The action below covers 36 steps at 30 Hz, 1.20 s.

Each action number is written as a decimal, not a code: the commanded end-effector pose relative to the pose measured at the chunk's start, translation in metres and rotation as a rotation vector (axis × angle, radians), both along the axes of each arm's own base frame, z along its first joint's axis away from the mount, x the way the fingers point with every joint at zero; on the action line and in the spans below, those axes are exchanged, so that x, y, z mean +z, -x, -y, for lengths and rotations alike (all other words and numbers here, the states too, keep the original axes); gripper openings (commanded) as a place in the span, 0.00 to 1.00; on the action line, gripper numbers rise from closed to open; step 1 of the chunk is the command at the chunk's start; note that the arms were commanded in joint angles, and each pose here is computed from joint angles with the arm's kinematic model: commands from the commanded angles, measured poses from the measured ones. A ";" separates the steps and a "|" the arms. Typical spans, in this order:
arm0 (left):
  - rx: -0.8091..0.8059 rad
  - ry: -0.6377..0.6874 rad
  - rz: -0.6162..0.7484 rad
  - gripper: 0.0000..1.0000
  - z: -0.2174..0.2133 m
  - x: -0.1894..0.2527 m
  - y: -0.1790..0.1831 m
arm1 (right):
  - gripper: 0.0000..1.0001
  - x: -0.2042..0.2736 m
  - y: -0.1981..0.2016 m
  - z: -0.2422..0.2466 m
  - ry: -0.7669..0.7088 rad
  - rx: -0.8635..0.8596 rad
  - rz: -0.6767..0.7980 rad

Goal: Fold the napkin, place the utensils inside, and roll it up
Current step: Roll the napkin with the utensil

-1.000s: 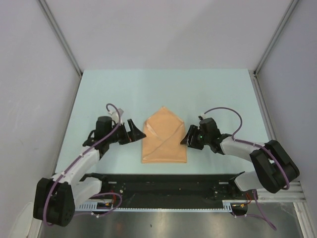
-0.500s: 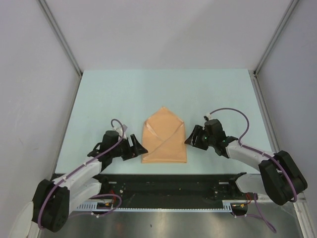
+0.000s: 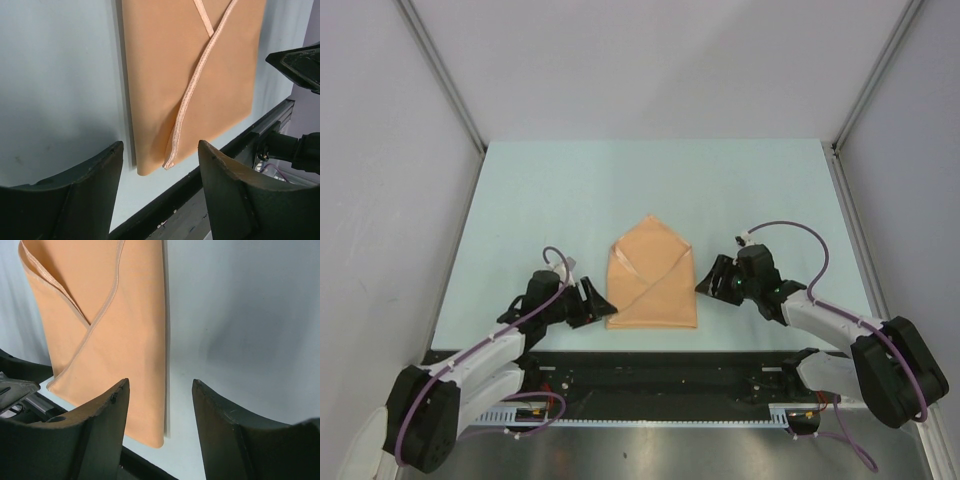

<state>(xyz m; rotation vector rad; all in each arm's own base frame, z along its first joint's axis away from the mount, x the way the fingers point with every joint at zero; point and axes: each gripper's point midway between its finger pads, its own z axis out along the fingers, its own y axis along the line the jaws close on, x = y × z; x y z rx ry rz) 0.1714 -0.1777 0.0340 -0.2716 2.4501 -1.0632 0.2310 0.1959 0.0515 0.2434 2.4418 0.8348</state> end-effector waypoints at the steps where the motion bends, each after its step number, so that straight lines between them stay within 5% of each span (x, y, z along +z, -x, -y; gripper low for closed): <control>1: -0.017 0.010 -0.057 0.66 0.001 -0.014 0.018 | 0.58 0.004 -0.003 0.002 -0.008 -0.016 0.024; 23: -0.039 0.039 -0.111 0.32 0.007 -0.026 0.031 | 0.59 0.015 -0.001 0.001 0.029 0.035 0.070; 27: -0.050 0.039 -0.102 0.11 0.009 -0.022 0.028 | 0.59 0.038 -0.001 -0.012 0.082 0.137 0.188; 36: -0.158 0.070 -0.099 0.00 0.028 0.004 0.014 | 0.61 0.084 0.024 -0.081 0.290 0.448 0.577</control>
